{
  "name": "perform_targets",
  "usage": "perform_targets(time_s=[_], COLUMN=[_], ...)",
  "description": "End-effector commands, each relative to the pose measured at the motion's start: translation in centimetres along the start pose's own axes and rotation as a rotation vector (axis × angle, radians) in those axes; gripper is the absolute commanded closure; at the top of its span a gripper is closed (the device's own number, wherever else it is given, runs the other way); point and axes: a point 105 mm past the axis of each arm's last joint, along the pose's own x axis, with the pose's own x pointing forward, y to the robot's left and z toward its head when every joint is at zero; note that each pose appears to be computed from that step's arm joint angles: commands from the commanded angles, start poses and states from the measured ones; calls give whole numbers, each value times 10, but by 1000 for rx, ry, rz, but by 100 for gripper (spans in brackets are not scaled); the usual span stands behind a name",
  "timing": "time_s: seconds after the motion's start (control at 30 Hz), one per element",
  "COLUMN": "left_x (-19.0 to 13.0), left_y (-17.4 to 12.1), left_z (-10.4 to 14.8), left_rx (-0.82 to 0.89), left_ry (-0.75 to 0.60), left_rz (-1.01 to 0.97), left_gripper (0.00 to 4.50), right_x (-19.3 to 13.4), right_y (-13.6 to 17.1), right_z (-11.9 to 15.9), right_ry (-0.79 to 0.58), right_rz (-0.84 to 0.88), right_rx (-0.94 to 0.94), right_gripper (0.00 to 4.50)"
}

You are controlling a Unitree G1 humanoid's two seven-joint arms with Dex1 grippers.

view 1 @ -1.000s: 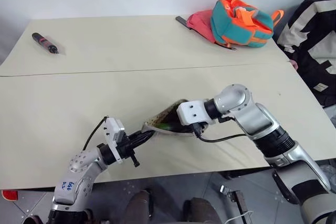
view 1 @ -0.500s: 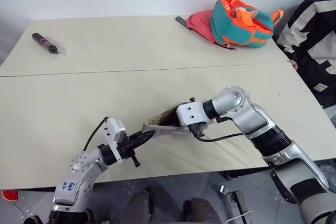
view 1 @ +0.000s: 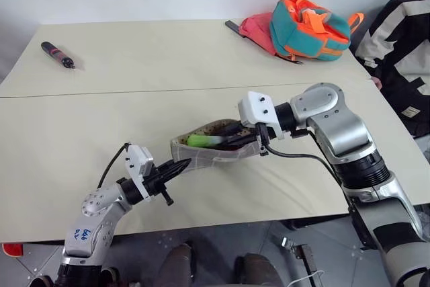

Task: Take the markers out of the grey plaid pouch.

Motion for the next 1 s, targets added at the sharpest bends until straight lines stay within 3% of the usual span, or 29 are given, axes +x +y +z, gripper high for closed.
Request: perform_targets(time_s=[0.03, 0.17, 0.3, 0.53, 0.7, 0.83, 0.97, 1.0], left_x=[-2, -2, -14, -12, -8, -8, -9, -9], left_y=[7, 9, 20, 14, 10, 8, 7, 6], left_z=[9, 9, 12, 7, 6, 7, 6, 5], left_rx=[65, 72, 82, 67, 46, 35, 25, 25], left_ry=[-27, -27, -30, -33, -45, -53, -51, -49], left_rz=[25, 24, 70, 60, 49, 43, 41, 39], left_gripper=[450, 450, 450, 450, 450, 450, 450, 450], right_x=[-15, -29, -59, -112, -80, -69, -70, -72], right_y=[-16, -35, -56, -96, -67, -52, -52, -54], right_z=[28, 38, 28, -45, -111, -136, -140, -139], right_ry=[-103, -159, -100, 320, 454, 461, 418, 409], right_rz=[-89, -198, -338, -656, -522, -480, -499, -511], right_rx=[-52, -63, -79, -230, -178, -92, 2, 8], right_gripper=[411, 411, 411, 411, 411, 411, 411, 339])
